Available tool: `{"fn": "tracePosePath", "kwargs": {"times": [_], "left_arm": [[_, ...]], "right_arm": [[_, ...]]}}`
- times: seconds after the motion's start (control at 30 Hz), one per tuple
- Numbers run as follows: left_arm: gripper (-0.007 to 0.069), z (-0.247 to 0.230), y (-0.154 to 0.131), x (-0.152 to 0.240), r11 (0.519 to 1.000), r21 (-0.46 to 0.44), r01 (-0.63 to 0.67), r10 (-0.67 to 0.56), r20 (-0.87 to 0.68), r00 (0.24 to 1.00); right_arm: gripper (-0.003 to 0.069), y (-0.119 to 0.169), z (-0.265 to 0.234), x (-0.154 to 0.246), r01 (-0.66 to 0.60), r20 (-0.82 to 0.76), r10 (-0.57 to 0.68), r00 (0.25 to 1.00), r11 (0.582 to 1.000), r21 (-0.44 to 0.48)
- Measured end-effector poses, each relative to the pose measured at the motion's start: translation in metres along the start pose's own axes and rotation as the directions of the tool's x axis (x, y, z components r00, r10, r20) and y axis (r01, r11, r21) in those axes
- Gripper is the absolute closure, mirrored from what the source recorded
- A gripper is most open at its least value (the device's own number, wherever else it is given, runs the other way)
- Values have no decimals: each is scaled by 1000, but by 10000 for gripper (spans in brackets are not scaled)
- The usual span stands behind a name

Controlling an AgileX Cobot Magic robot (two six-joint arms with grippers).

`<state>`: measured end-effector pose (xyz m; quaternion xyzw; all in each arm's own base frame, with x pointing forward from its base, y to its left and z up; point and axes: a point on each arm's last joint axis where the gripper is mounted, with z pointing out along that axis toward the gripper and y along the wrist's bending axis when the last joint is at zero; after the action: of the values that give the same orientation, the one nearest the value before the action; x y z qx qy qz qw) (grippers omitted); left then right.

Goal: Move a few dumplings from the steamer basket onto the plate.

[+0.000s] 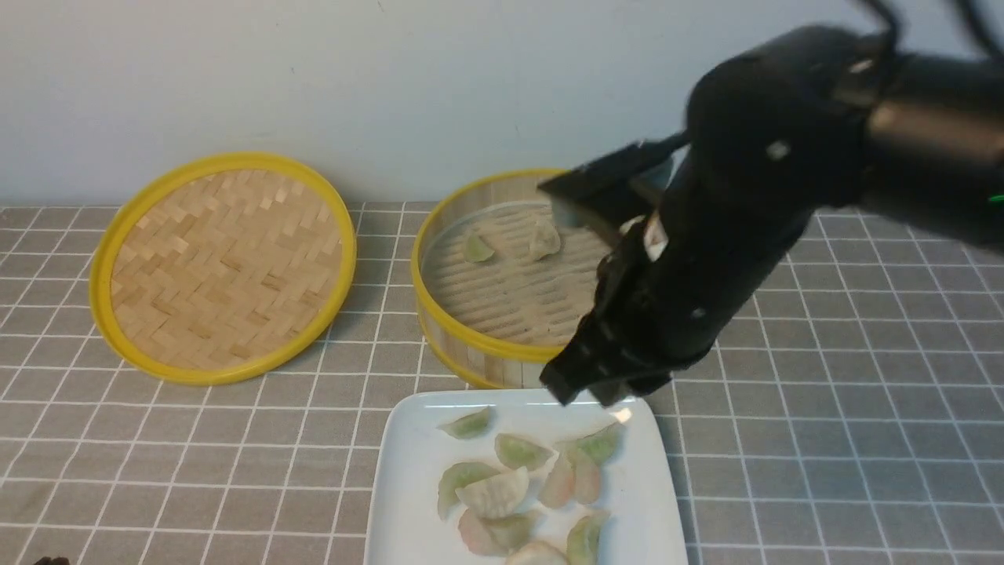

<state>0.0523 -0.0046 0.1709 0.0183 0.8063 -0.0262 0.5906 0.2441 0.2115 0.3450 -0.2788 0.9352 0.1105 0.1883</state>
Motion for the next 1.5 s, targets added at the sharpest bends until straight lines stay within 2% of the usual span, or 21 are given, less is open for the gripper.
{"fn": "tracePosePath", "kwargs": {"times": [0.03,0.17,0.27,0.37,0.4,0.43,0.47,0.63,0.73,0.77,0.8,0.83,0.9,1.0,1.2,1.5], "left_arm": [[630,0,0,0,1000,0,0,0,0,1000],[630,0,0,0,1000,0,0,0,0,1000],[630,0,0,0,1000,0,0,0,0,1000],[630,0,0,0,1000,0,0,0,0,1000],[630,0,0,0,1000,0,0,0,0,1000],[630,0,0,0,1000,0,0,0,0,1000],[630,0,0,0,1000,0,0,0,0,1000],[630,0,0,0,1000,0,0,0,0,1000],[630,0,0,0,1000,0,0,0,0,1000],[630,0,0,0,1000,0,0,0,0,1000],[630,0,0,0,1000,0,0,0,0,1000],[630,0,0,0,1000,0,0,0,0,1000],[630,0,0,0,1000,0,0,0,0,1000],[630,0,0,0,1000,0,0,0,0,1000],[630,0,0,0,1000,0,0,0,0,1000],[630,0,0,0,1000,0,0,0,0,1000]], "right_arm": [[635,0,0,0,-3,0,3,1000,1000,0],[671,-3,-110,37,-30,283,30,959,1000,-4],[672,-10,-167,73,-30,478,21,878,999,11],[672,-19,-200,120,-27,655,-6,756,999,41],[672,-22,-203,134,-25,700,-16,714,999,49],[672,-22,-201,134,-24,700,-20,713,998,52],[673,-26,-203,155,-18,760,-39,649,998,66],[673,-34,-178,204,13,882,-91,463,995,96],[673,-35,-164,231,36,952,-57,300,998,48],[673,-35,-162,231,39,953,-55,297,998,45],[673,-35,-160,242,55,978,-27,207,998,16],[673,-35,-155,251,67,987,-4,159,998,-7],[673,-35,-149,258,80,993,30,113,996,-39],[673,-36,-138,265,84,993,53,104,994,-62],[673,-38,-119,267,71,985,53,166,995,-66],[673,-38,-117,268,64,981,59,183,995,-72]]}}
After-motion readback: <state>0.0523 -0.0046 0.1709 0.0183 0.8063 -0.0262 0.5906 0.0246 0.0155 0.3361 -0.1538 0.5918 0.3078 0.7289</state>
